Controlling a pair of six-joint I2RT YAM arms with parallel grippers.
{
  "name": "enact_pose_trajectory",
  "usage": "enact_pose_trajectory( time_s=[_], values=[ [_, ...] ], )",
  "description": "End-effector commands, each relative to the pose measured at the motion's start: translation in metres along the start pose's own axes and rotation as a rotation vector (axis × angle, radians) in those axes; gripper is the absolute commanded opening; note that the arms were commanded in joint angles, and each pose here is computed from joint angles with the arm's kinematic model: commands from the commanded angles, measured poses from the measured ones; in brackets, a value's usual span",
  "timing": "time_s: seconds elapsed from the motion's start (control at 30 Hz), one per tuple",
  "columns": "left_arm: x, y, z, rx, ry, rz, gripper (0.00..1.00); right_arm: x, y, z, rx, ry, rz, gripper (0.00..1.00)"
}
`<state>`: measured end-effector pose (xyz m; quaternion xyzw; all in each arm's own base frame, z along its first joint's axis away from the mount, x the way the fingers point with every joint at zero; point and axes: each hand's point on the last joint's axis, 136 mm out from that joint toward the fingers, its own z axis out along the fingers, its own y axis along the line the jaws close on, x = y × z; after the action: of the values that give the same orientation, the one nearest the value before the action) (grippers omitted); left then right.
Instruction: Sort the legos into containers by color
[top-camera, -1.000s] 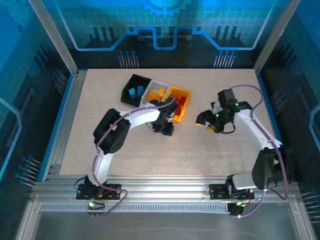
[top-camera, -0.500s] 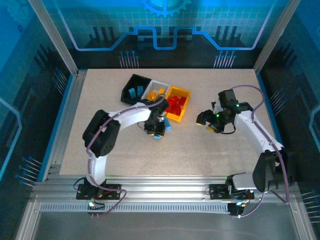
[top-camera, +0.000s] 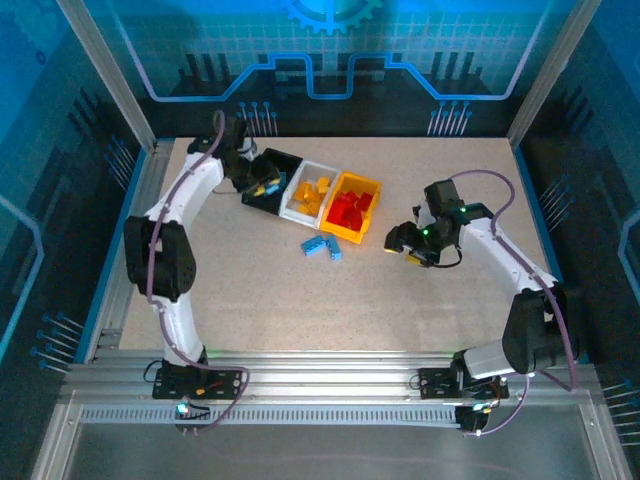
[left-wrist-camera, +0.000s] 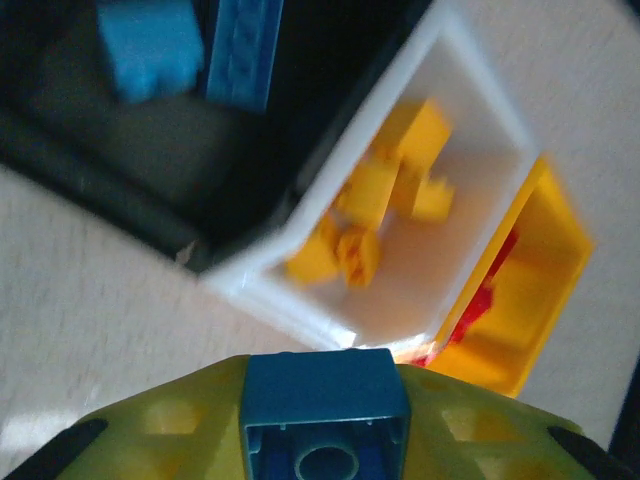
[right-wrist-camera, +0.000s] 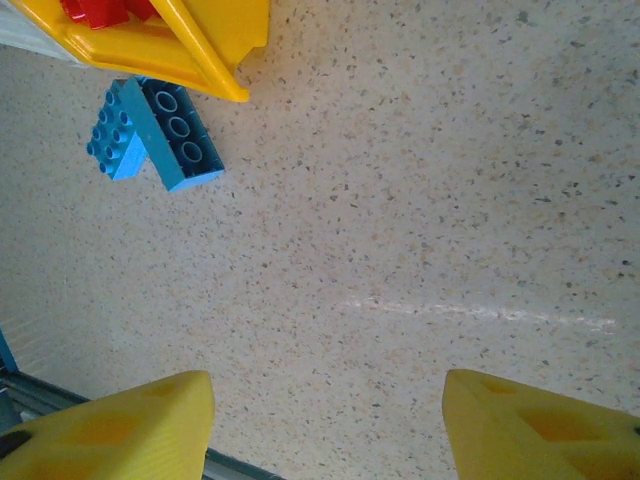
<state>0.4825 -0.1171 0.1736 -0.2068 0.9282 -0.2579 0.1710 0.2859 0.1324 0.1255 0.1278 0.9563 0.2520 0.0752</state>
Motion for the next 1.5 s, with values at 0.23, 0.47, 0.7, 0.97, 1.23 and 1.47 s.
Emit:
enact_pose_trajectory(
  time_s=[0.23, 0.47, 0.7, 0.97, 1.23, 1.47],
  values=[
    [-0.061, 0.008, 0.044, 0.005, 0.013, -0.122, 0.48, 0.033, -0.016, -0.008, 0.061, -0.002, 0.034, 0.64],
    [-0.055, 0.005, 0.044, 0.026, 0.03, -0.091, 0.65, 0.04, -0.011, 0.001, 0.083, 0.016, 0.018, 0.64],
    [0.008, -0.001, 0.005, -0.035, 0.033, 0.201, 0.66, 0.035, 0.005, 0.018, 0.101, 0.045, -0.046, 0.64],
    [0.14, -0.005, 0.03, -0.043, 0.178, 0.679, 0.7, 0.028, 0.025, 0.029, 0.103, 0.074, -0.115, 0.64],
    [0.16, 0.0, 0.068, -0.112, 0.216, 0.809, 0.74, 0.029, 0.031, 0.014, 0.126, 0.064, -0.177, 0.64],
    [0.162, 0.001, 0.097, -0.169, 0.226, 0.846, 0.75, 0.041, 0.015, -0.004, 0.158, 0.039, -0.18, 0.64]
  ],
)
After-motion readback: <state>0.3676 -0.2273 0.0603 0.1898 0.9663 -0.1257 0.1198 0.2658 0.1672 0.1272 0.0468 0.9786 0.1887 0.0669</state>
